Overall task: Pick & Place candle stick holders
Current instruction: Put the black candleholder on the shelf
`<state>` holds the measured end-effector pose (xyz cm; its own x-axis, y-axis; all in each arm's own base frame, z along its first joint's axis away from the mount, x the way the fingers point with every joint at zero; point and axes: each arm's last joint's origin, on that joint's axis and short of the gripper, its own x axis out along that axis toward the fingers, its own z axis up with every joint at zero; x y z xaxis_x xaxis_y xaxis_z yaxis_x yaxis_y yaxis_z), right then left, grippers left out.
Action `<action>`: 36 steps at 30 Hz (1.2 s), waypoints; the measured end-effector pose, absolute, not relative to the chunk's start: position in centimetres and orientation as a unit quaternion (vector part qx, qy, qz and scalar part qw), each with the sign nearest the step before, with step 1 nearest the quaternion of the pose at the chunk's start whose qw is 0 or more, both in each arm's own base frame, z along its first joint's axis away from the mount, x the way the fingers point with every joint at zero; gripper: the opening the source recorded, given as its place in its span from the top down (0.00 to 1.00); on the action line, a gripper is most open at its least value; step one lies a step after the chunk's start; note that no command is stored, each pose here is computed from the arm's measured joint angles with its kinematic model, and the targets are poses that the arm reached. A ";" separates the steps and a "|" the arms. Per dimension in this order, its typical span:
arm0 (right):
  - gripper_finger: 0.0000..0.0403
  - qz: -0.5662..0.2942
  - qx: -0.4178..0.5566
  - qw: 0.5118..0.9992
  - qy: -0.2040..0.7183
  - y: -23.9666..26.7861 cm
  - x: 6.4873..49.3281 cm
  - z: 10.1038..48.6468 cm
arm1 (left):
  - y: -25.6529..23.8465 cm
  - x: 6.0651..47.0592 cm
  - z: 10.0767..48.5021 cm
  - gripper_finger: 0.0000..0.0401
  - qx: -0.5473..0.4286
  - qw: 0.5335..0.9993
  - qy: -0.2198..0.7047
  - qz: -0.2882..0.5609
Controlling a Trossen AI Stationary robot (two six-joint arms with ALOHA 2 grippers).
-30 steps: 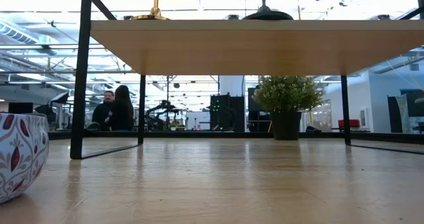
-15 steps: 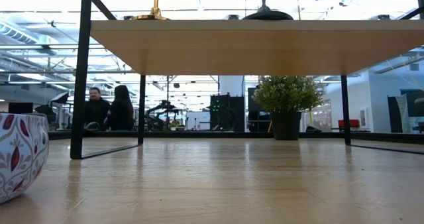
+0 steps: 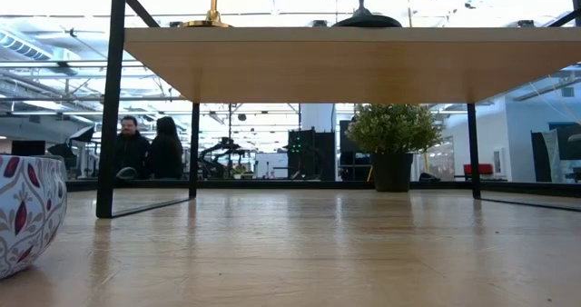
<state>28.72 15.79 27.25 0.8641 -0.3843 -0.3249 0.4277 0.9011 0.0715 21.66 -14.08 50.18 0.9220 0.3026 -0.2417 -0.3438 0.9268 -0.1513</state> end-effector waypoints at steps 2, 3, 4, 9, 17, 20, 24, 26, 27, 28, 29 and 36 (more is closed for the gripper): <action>0.52 -0.210 0.067 0.963 0.157 15.7 28.4 27.4 | -14.1 21.7 50.2 0.64 -0.097 0.976 0.107 0.166; 0.52 -0.209 0.068 0.963 0.157 15.7 28.3 27.6 | -14.1 21.7 50.2 0.64 -0.097 0.975 0.107 0.166; 0.52 -0.211 0.070 0.962 0.157 15.5 28.1 27.8 | -14.1 21.6 50.2 0.64 -0.097 0.976 0.107 0.165; 0.52 -0.210 0.075 0.962 0.157 14.7 26.8 29.2 | -14.1 21.6 50.2 0.64 -0.098 0.976 0.107 0.164; 0.52 -0.165 0.096 0.967 0.172 13.9 25.1 31.1 | -14.1 21.6 50.2 0.64 -0.096 0.976 0.108 0.164; 0.52 -0.164 0.097 0.966 0.172 13.9 25.1 31.1 | -14.1 21.6 50.2 0.64 -0.094 0.976 0.108 0.164; 0.52 -0.153 0.102 0.967 0.178 14.0 25.3 30.9 | -14.1 21.6 50.2 0.64 -0.092 0.976 0.109 0.164; 0.52 -0.150 0.099 0.967 0.182 14.2 25.4 30.7 | -14.1 21.6 50.2 0.64 -0.092 0.976 0.109 0.165; 0.52 -0.147 0.099 0.966 0.185 14.2 25.5 30.6 | -14.1 21.6 50.2 0.64 -0.092 0.976 0.109 0.165; 0.52 -0.143 0.101 0.967 0.187 14.3 25.6 30.5 | -14.1 21.6 50.2 0.64 -0.092 0.976 0.109 0.165; 0.52 -0.142 0.103 0.967 0.186 14.4 25.7 30.4 | -14.1 21.6 50.2 0.64 -0.091 0.976 0.109 0.165; 0.52 -0.114 0.114 0.964 0.209 14.9 25.9 29.8 | -14.1 21.6 50.1 0.64 -0.090 0.976 0.111 0.166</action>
